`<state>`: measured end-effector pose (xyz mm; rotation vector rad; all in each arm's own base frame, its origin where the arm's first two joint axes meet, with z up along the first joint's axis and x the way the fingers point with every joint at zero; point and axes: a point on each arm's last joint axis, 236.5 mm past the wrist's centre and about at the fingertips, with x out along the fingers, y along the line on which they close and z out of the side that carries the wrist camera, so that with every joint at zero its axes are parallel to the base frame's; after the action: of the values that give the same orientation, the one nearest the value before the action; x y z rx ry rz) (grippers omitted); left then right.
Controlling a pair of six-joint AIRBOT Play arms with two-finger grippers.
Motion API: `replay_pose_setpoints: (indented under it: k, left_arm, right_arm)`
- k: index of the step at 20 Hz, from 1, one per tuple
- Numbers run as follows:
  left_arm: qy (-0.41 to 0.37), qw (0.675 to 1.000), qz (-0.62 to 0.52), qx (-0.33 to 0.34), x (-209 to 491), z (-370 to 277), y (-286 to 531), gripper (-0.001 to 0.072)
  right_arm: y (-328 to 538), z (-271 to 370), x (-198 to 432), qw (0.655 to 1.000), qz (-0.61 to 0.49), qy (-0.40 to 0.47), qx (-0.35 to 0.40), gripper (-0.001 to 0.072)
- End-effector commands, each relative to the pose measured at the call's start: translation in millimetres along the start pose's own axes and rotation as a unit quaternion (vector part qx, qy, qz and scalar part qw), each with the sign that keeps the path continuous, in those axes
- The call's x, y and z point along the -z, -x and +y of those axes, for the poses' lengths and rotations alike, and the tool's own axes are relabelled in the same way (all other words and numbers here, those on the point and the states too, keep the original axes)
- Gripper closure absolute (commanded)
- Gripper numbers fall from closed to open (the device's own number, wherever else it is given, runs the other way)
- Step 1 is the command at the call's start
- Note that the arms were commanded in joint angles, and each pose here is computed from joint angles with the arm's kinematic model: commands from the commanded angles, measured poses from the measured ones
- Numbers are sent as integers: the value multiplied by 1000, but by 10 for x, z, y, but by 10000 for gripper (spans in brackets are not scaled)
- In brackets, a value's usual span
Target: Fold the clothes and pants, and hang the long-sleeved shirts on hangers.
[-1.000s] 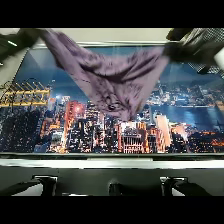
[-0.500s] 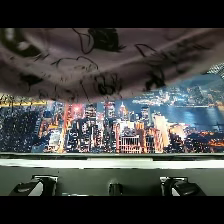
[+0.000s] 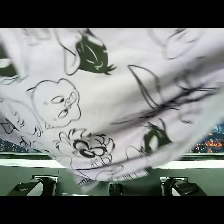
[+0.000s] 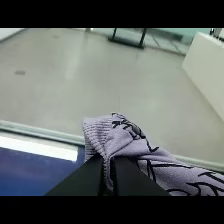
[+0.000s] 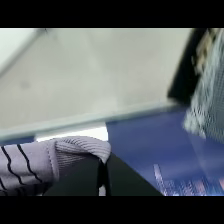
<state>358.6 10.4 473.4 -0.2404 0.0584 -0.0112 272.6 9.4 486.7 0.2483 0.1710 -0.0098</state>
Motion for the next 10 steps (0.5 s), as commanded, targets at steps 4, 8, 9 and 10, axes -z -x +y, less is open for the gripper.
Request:
replay_pose_setpoints:
  k: [4, 8, 9, 10]
  left_arm:
    - [17, 976, 203, 81, 2141, -293, -2191, 685]
    - [77, 915, 387, 80, 4065, -452, -2613, 684]
    - [102, 897, 423, 75, 4373, -500, -2579, 683]
    - [123, 880, 454, 71, 4606, -553, -2523, 679]
  right_arm:
    - [-1686, -289, 2226, 940, 329, 42, 81, 674]
    - [-2286, -457, 3673, 886, 452, 22, 103, 674]
    - [-2366, -475, 3934, 875, 472, 17, 103, 674]
    - [-2427, -498, 4160, 865, 491, 15, 105, 674]
